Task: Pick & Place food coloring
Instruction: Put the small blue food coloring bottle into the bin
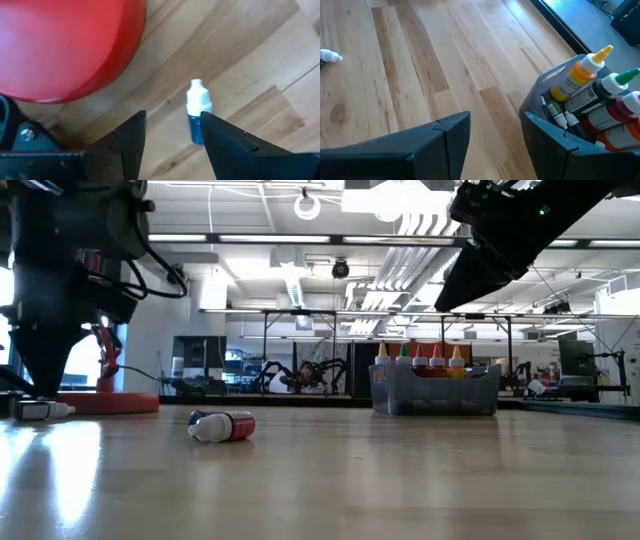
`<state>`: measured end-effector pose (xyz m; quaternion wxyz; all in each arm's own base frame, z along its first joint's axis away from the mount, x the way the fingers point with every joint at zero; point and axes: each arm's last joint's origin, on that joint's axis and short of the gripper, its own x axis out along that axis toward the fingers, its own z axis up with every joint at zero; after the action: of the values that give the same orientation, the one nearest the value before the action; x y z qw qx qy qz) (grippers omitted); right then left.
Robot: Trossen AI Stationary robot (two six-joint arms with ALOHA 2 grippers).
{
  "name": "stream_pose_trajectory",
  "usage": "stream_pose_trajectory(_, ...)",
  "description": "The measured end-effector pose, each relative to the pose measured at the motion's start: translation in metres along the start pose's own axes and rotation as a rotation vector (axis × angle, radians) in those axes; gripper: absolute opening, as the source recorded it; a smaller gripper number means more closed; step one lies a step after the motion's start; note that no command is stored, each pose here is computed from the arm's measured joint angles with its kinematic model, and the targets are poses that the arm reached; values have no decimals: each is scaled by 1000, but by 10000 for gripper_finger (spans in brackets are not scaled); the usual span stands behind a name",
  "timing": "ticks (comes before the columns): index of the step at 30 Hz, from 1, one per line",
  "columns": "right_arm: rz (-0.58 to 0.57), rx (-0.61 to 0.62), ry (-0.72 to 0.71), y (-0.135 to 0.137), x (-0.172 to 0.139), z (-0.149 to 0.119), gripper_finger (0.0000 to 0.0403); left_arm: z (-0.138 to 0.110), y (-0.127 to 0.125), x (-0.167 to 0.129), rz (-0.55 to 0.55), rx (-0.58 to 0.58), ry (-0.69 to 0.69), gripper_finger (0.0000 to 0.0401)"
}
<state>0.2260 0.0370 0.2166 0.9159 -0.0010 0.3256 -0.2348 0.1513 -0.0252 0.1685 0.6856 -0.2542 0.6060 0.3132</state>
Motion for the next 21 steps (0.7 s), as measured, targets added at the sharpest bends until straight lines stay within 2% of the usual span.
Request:
stream_pose_trajectory(6,-2,2,-4,0,0,0,172,-6,12,-3,-87,-47,-40,181)
stream_pose_trajectory(13,-21,3,-13,0,0,1,172,0,-2,0,-235,-50,-51,181)
stream_pose_trajectory(16,-21,3,-13,0,0,1,172,0,-4,5,-230,-46,-32,181)
stream_pose_trajectory(21,-21,3,-13,0,0,1,172,-2,-6,19,-159,-35,25,181)
